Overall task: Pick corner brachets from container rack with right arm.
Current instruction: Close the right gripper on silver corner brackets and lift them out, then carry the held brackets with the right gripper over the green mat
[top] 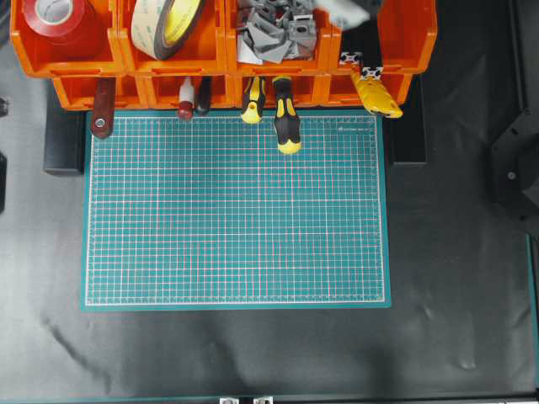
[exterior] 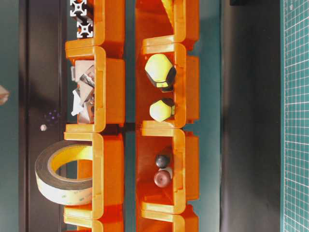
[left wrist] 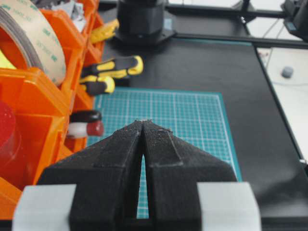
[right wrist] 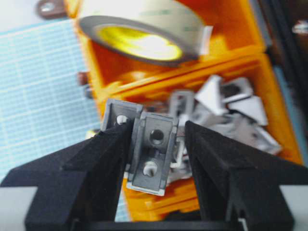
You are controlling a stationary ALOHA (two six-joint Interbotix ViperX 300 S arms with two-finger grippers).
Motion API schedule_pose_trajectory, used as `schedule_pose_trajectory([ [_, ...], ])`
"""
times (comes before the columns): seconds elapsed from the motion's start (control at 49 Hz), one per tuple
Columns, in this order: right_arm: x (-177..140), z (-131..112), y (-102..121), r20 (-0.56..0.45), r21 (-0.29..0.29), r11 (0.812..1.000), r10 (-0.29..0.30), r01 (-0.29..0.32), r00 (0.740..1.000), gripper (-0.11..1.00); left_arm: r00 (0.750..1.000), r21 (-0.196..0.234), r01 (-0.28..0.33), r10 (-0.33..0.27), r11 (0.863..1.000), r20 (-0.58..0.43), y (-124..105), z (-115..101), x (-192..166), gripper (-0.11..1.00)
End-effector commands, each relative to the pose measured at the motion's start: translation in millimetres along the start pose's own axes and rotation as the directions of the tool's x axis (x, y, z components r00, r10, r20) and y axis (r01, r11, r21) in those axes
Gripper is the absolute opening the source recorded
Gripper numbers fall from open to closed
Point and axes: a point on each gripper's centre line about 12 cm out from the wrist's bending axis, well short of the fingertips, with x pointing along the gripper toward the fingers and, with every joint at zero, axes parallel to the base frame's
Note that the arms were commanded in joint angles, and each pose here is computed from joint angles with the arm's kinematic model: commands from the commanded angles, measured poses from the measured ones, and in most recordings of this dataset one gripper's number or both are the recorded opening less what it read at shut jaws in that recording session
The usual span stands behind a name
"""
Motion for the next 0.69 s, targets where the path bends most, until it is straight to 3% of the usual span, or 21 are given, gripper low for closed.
schedule_pose_trajectory([
  [0.0, -19.7, -1.6, 28.5, 0.035, -0.056, 0.997, 0.051, -0.049, 0.998, 0.38, 0.999, 0.002, -0.001, 0.001, 1.000, 0.034, -0.2, 12.4, -2.7, 0.00],
  [0.061, -18.9, -5.6, 47.8, 0.022, -0.087, 0.993, 0.079, -0.077, 0.997, 0.38, 0.999, 0.001, -0.001, 0.001, 1.000, 0.035, -0.3, 12.5, -3.1, 0.00],
  [0.102, -21.0, -8.7, 50.4, 0.018, -0.073, 0.995, 0.070, -0.069, 0.997, 0.38, 0.999, 0.002, -0.002, 0.002, 1.000, 0.037, 0.0, 13.1, -3.7, 0.00],
  [0.204, -22.6, -18.0, 48.0, 0.018, -0.020, 1.000, 0.000, 0.000, 1.000, 0.38, 0.999, 0.006, -0.003, 0.002, 1.000, 0.048, 0.0, 15.2, -6.6, 0.00],
  [0.327, -19.8, -32.9, 47.7, 0.013, -0.045, 0.998, -0.053, 0.054, 0.998, 0.38, 0.998, 0.006, -0.002, 0.001, 1.000, 0.066, -0.2, 19.3, -11.0, 0.00],
  [0.408, -17.6, -42.1, 51.9, 0.013, -0.050, 0.998, -0.042, 0.043, 0.999, 0.38, 0.998, 0.006, -0.002, 0.002, 1.000, 0.068, -0.2, 20.2, -12.7, 0.00],
  [0.674, -7.9, -82.7, 91.9, 0.067, -0.177, 0.983, 0.065, -0.053, 0.996, 0.38, 0.998, 0.001, -0.003, 0.003, 1.000, 0.055, 0.0, 19.1, -14.0, 0.00],
])
